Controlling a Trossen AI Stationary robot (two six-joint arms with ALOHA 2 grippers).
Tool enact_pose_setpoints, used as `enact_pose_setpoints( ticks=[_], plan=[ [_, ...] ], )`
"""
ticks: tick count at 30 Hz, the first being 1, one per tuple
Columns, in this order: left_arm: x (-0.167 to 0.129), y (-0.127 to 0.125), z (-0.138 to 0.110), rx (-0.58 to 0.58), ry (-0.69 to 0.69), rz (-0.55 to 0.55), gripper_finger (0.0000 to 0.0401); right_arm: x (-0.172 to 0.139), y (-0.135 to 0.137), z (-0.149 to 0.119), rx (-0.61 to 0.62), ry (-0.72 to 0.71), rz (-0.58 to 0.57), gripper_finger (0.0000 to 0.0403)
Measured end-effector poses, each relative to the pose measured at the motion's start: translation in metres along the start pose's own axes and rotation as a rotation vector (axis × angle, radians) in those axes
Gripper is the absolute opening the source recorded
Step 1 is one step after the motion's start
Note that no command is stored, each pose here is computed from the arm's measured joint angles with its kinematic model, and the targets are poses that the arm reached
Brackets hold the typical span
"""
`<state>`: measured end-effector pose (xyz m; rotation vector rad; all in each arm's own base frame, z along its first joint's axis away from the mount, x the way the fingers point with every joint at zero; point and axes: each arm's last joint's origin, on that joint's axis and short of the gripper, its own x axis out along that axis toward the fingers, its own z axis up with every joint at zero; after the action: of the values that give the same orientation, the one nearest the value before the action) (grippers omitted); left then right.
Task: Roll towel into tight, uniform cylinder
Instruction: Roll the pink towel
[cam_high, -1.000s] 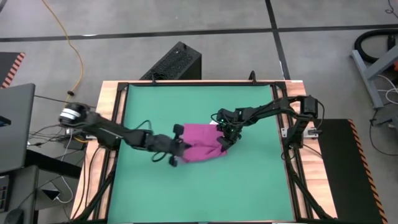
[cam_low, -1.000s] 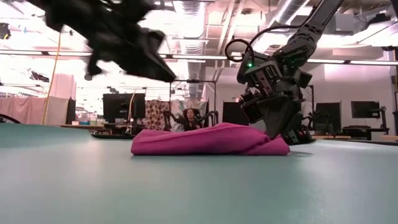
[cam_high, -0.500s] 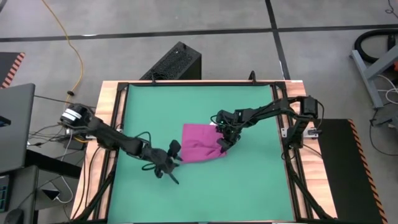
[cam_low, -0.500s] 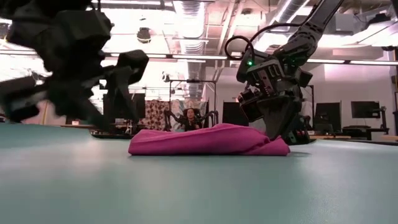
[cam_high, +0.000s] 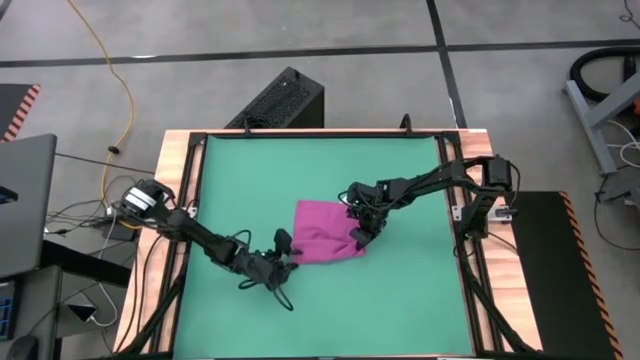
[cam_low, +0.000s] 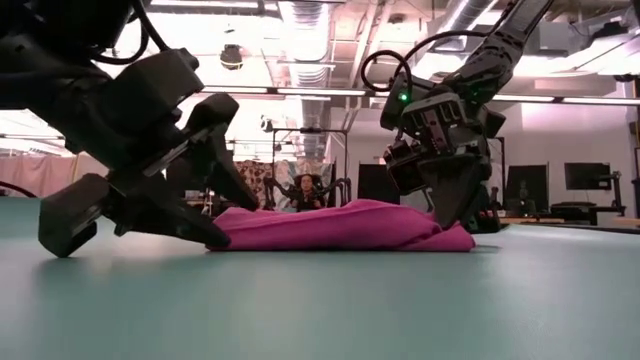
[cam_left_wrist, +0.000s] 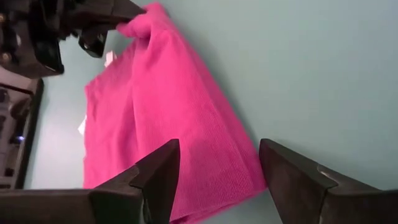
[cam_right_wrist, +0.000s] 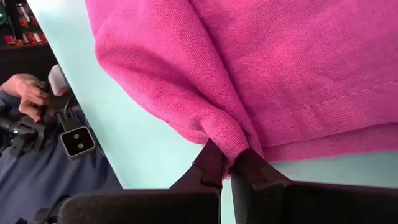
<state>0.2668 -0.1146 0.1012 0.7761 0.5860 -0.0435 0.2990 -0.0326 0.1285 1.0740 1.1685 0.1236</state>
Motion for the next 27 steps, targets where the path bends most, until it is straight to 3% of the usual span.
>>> enact_pose_setpoints(
  ticks=[14,17,25,27],
  plan=[
    [0.002,-0.002,-0.012,0.038,0.092,-0.057,0.0204,0.0,0.0,0.001,-0.004,-0.018,-0.018,0.0021],
    [0.004,0.0,-0.014,0.012,0.101,-0.077,0.017,0.0,0.0,0.001,-0.004,-0.019,-0.018,0.0021],
    [0.008,0.005,-0.022,-0.112,0.146,-0.087,0.0024,0.0,0.0,0.001,-0.005,-0.02,-0.018,0.0021],
    [0.006,0.005,-0.02,-0.125,0.141,-0.08,0.0007,0.0,0.0,0.001,-0.005,-0.02,-0.018,0.0021]
  ],
)
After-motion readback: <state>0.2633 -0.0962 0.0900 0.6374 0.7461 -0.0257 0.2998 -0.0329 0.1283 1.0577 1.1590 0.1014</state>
